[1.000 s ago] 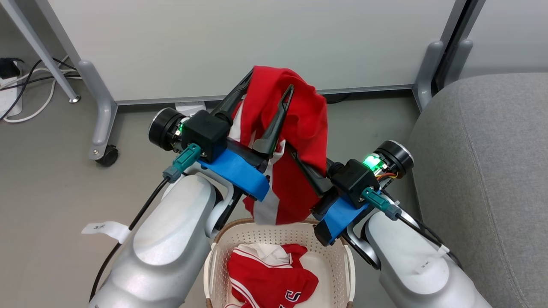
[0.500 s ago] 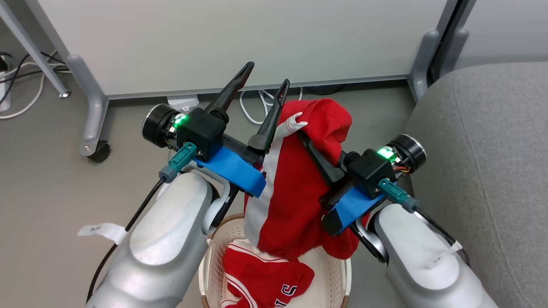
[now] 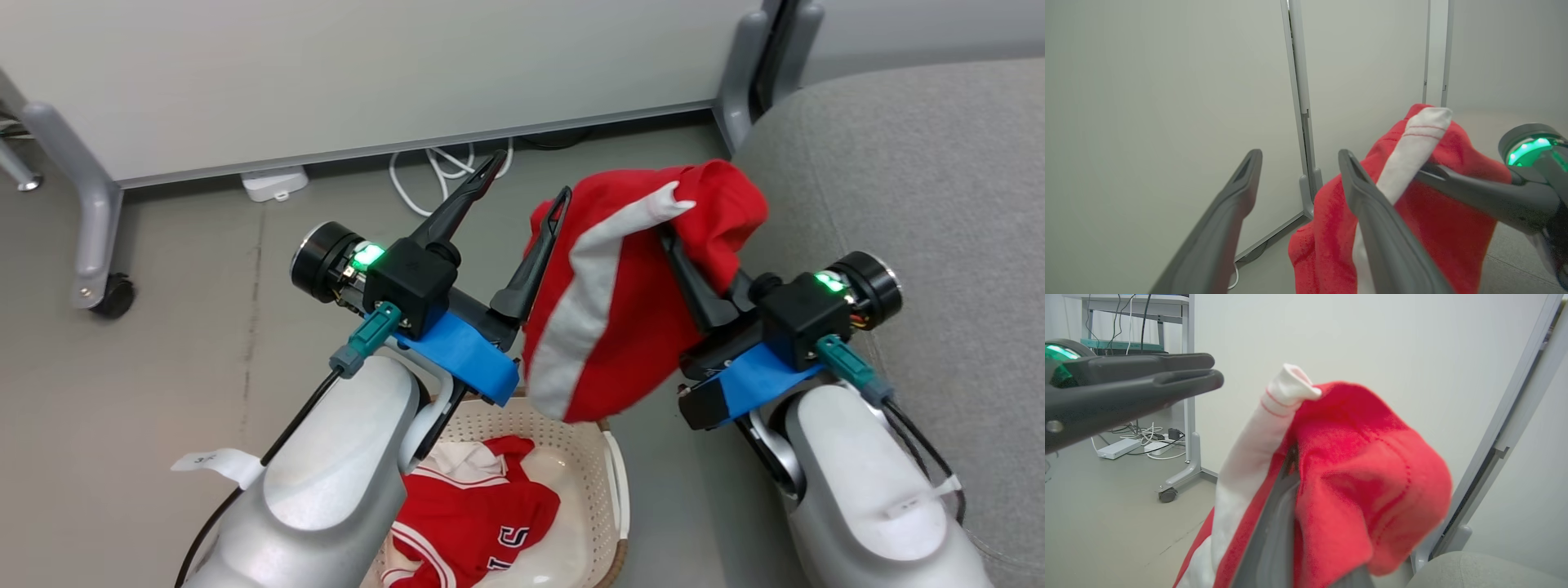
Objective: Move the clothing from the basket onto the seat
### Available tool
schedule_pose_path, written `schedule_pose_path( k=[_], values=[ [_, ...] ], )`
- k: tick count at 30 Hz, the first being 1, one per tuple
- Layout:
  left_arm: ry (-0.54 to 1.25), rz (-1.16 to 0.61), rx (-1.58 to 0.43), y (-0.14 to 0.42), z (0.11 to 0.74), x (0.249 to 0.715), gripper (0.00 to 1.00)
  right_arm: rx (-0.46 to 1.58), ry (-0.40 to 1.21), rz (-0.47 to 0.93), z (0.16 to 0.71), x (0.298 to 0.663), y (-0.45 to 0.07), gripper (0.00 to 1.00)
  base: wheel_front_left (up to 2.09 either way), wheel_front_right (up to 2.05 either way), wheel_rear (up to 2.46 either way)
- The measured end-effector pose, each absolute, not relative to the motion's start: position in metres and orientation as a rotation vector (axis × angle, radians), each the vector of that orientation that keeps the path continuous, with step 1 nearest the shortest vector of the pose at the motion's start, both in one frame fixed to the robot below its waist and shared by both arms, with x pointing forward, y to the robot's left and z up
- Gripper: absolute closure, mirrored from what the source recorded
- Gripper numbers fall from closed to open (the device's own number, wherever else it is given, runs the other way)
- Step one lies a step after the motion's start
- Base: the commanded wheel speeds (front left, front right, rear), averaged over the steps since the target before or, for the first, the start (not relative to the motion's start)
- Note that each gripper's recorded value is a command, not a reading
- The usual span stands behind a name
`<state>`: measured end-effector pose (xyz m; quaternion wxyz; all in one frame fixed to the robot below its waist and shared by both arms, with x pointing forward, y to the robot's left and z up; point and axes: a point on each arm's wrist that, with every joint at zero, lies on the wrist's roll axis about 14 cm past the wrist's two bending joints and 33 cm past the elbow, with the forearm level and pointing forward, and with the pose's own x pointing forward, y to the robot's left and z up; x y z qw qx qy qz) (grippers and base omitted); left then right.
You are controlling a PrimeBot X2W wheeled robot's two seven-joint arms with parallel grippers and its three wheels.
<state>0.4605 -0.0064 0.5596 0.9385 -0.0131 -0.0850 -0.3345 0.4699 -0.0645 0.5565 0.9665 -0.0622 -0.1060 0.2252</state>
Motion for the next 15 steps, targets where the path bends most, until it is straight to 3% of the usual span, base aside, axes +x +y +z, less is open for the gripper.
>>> schedule_pose_path(
  k=[15],
  values=[
    [-0.124,-0.916,-0.052,-0.086,0.531,0.444,0.0,-0.154,-0.19,0.129,0.551,0.45,-0.186,1.0,0.0,0.0,0.0]
  ],
)
